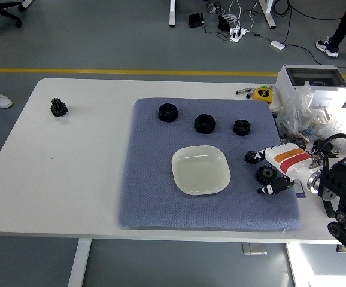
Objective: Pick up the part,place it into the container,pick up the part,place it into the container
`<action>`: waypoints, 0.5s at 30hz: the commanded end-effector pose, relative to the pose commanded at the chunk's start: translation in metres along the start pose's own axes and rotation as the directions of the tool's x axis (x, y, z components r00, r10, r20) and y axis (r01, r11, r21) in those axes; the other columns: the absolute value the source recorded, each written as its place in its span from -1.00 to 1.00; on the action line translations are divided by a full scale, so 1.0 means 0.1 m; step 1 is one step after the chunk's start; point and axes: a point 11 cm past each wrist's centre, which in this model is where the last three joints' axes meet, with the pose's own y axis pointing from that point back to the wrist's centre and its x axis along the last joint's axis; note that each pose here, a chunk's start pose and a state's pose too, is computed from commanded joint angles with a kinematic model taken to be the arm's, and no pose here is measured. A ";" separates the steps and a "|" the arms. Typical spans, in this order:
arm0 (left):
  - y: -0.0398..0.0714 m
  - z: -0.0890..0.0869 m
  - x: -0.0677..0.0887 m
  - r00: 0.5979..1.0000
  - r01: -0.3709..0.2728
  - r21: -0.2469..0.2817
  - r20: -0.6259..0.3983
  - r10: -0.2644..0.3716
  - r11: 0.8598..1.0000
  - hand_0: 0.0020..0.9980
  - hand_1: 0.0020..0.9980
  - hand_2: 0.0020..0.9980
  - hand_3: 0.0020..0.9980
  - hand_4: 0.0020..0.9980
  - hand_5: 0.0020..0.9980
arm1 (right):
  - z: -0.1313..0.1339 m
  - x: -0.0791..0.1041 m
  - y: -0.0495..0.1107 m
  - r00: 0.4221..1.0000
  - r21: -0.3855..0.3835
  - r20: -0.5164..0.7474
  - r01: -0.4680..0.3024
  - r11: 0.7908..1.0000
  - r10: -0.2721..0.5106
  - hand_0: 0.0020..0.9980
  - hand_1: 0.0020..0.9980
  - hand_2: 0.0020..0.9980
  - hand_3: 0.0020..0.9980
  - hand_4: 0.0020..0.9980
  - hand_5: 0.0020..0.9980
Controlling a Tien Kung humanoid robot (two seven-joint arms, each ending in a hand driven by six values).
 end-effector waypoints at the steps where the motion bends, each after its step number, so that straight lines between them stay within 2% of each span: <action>1: 0.00 0.00 0.00 1.000 0.000 0.000 0.000 0.000 1.000 0.47 0.48 0.60 0.30 0.44 0.25 | 0.00 0.00 0.00 1.000 -0.001 0.003 0.002 1.000 -0.002 0.20 0.29 0.36 0.39 1.00 -0.27; 2: 0.00 0.00 0.00 1.000 0.000 0.000 0.001 0.000 1.000 0.47 0.48 0.60 0.30 0.44 0.25 | 0.01 -0.01 -0.01 1.000 -0.003 0.009 0.004 1.000 -0.004 0.20 0.29 0.36 0.39 1.00 -0.27; 3: 0.00 0.00 0.00 1.000 0.000 0.000 0.001 0.000 1.000 0.47 0.48 0.59 0.30 0.44 0.25 | 0.02 -0.01 -0.02 1.000 -0.004 0.014 0.005 1.000 -0.005 0.07 0.24 0.28 0.26 0.90 -0.32; 8: 0.00 0.00 0.00 1.000 0.001 0.001 0.004 -0.001 1.000 0.47 0.48 0.59 0.30 0.44 0.25 | 0.06 -0.03 -0.06 0.998 -0.019 0.058 0.018 1.000 -0.017 0.07 0.24 0.28 0.26 0.90 -0.32; 9: 0.00 0.00 0.00 1.000 0.001 0.001 0.005 -0.001 1.000 0.47 0.47 0.59 0.30 0.44 0.25 | 0.08 -0.04 -0.06 0.998 -0.023 0.063 0.024 0.999 -0.023 0.00 0.17 0.16 0.13 0.64 -0.38; 14: 0.00 0.00 0.01 1.000 0.000 0.002 0.005 0.000 1.000 0.47 0.47 0.59 0.30 0.44 0.25 | 0.14 -0.08 -0.07 0.996 -0.037 0.083 0.049 0.998 -0.046 0.00 0.17 0.16 0.13 0.64 -0.38; 15: 0.00 0.00 0.01 1.000 0.000 0.002 0.005 0.000 1.000 0.47 0.47 0.59 0.30 0.44 0.25 | 0.15 -0.08 -0.07 0.995 -0.039 0.084 0.051 0.998 -0.048 -0.07 0.08 0.11 0.07 0.56 -0.37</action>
